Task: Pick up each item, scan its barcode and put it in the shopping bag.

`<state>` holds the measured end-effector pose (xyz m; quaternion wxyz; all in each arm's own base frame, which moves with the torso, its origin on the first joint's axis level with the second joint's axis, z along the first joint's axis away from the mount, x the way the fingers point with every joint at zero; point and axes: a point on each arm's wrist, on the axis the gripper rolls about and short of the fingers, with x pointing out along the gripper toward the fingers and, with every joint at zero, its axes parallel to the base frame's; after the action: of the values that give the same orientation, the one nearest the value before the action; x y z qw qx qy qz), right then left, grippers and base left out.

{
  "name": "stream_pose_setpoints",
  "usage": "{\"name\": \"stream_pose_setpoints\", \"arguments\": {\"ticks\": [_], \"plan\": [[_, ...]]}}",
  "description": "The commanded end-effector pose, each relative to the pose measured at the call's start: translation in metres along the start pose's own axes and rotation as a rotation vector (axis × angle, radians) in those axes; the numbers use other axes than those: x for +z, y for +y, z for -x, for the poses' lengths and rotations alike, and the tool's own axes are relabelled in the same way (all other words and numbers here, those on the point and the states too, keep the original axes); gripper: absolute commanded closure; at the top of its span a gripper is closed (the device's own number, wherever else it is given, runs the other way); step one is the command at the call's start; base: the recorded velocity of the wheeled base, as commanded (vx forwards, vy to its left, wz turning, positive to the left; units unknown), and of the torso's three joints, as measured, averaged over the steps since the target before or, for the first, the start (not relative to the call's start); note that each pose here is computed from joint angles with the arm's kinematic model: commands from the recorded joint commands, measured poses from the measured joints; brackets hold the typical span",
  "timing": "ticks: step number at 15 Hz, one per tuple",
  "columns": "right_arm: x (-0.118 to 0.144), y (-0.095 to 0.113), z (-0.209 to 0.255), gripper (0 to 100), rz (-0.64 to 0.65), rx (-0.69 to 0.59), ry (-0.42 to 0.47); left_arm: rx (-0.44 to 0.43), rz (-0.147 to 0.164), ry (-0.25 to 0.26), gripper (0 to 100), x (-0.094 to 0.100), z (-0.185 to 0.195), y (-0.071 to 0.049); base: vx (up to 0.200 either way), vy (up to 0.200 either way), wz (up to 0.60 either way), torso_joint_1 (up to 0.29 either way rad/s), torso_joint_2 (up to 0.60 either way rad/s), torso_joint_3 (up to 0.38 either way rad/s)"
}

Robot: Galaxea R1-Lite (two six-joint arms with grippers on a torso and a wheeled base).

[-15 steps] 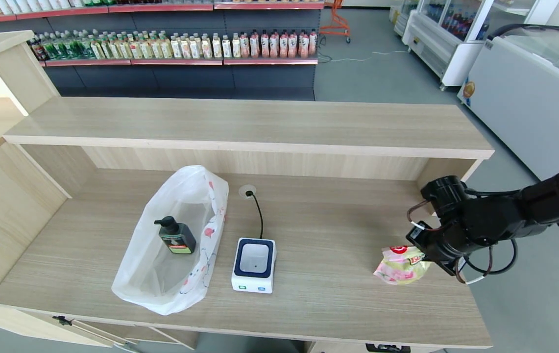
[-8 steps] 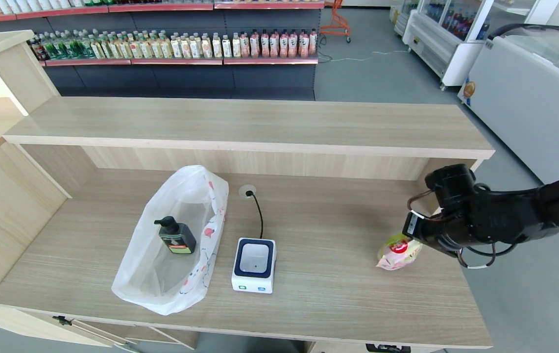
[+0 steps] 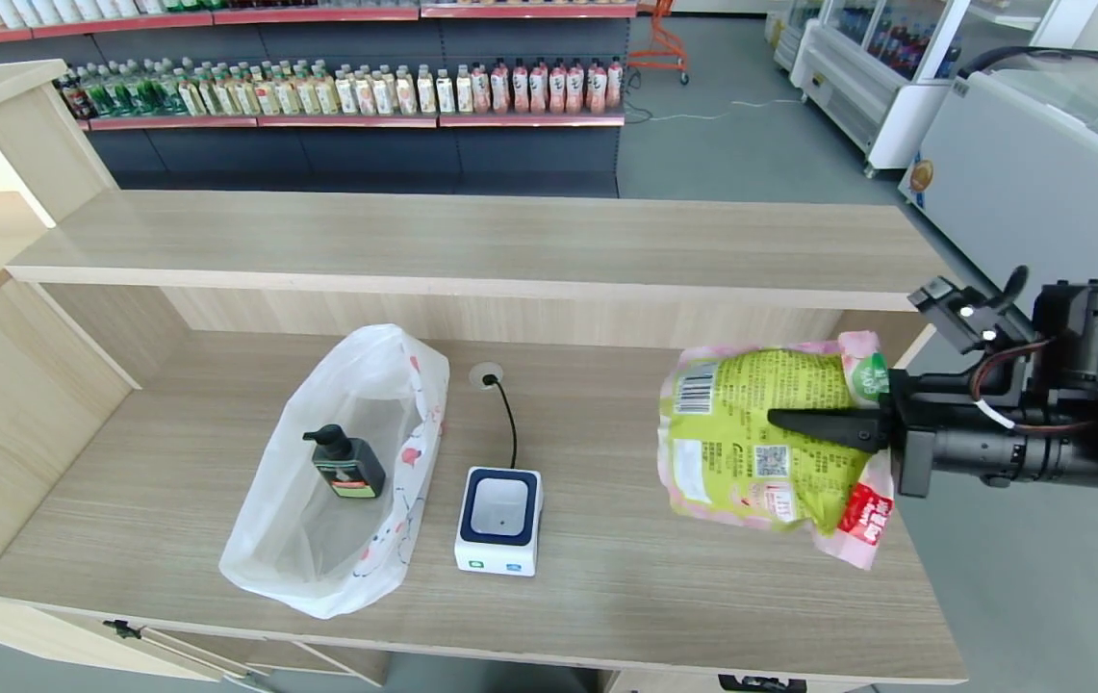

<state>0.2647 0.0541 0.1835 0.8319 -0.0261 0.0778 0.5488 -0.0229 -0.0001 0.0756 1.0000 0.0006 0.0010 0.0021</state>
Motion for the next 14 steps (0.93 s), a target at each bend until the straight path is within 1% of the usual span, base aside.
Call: {"name": "stream_pose_setpoints", "arguments": {"ticks": [1,2,4,6,8,10,13,14], "plan": [[0.006,0.013,0.031,100,0.300,0.186,-0.112,0.000,0.000,0.000,0,0.000,0.000,0.000,0.000,0.000,0.00,0.000,0.00,0.000],[0.003,0.015,0.031,100,0.411,0.259,-0.146,0.000,0.000,0.000,0,0.000,0.000,0.000,0.000,0.000,0.00,0.000,0.00,0.000],[-0.006,0.018,0.030,100,0.597,0.343,-0.216,0.000,0.000,0.000,0,0.000,0.000,0.000,0.000,0.000,0.00,0.000,0.00,0.000],[-0.012,0.024,0.027,100,0.689,0.367,-0.240,0.000,0.000,0.000,0,0.000,0.000,0.000,0.000,0.000,0.00,0.000,0.00,0.000],[-0.013,0.034,0.023,100,0.718,0.402,-0.254,0.000,0.000,0.000,0,0.000,0.000,0.000,0.000,0.000,0.00,0.000,0.00,0.000],[-0.012,0.047,0.013,100,0.747,0.465,-0.276,0.000,0.000,0.000,0,0.000,0.000,0.000,0.000,0.000,0.00,0.000,0.00,0.000],[-0.004,0.053,0.001,100,0.794,0.511,-0.297,0.000,0.000,0.000,0,0.000,0.000,0.000,0.000,0.000,0.00,0.000,0.00,0.000],[-0.002,0.058,0.000,100,0.804,0.521,-0.302,0.000,0.000,0.000,0,0.000,0.000,0.000,0.000,0.000,0.00,0.000,0.00,0.000]]}}
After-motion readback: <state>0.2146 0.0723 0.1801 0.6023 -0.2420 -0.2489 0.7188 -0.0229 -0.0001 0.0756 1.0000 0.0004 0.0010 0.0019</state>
